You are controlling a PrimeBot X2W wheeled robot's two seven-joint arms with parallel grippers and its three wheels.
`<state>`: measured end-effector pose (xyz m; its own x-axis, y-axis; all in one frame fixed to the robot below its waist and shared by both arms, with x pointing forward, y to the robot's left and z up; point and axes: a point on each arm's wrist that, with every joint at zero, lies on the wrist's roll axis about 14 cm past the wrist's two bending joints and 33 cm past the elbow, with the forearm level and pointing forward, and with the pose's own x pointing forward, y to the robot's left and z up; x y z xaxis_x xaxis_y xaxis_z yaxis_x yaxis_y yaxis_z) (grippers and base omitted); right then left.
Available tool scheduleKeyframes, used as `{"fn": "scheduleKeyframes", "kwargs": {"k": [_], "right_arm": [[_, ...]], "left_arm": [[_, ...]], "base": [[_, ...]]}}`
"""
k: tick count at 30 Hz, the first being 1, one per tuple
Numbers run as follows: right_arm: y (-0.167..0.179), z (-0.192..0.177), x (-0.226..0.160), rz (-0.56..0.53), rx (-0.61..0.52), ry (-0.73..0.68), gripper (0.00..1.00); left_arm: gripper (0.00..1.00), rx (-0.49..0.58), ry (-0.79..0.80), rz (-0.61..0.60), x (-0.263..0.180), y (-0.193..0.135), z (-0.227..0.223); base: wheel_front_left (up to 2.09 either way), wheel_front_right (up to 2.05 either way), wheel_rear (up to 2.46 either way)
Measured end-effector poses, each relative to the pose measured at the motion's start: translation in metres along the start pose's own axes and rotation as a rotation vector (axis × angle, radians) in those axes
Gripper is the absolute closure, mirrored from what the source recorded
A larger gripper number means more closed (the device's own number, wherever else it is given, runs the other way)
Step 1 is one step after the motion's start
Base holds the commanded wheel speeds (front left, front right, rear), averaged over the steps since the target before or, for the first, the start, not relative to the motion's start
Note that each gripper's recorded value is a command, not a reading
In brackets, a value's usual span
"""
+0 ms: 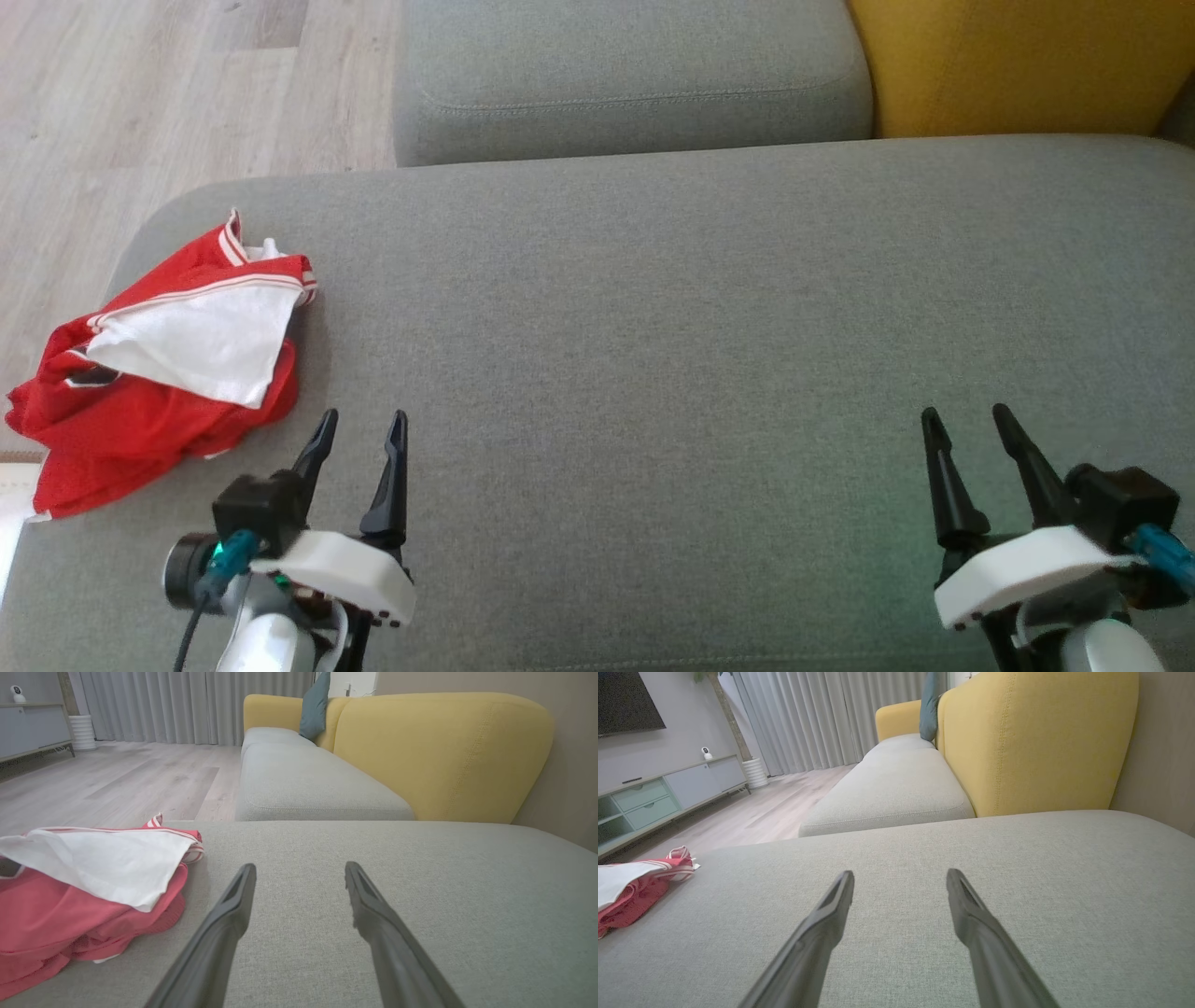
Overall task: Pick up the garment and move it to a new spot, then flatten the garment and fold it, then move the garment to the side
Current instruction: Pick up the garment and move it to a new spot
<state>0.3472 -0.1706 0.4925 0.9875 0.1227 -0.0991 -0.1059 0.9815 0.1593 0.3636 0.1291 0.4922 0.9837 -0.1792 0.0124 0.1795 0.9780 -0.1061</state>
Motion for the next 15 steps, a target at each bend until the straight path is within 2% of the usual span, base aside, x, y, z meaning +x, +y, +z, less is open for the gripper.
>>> {"fn": "scheduleKeyframes", "kwargs": {"k": [8, 15], "right_arm": [[0.0043, 0.0003, -0.0018, 0.002, -0.062, -0.005, 0.00], [0.0044, 0.0011, -0.0014, 0.000, -0.056, -0.011, 0.00]], "left_arm": [[0.00, 0.083, -0.022, -0.007, 0.0026, -0.0004, 0.0049], [0.00, 0.082, -0.012, 0.006, 0.0017, 0.0026, 0.0019]], "base": [[0.00, 0.00, 0.00], [0.00, 0.00, 0.00]]}}
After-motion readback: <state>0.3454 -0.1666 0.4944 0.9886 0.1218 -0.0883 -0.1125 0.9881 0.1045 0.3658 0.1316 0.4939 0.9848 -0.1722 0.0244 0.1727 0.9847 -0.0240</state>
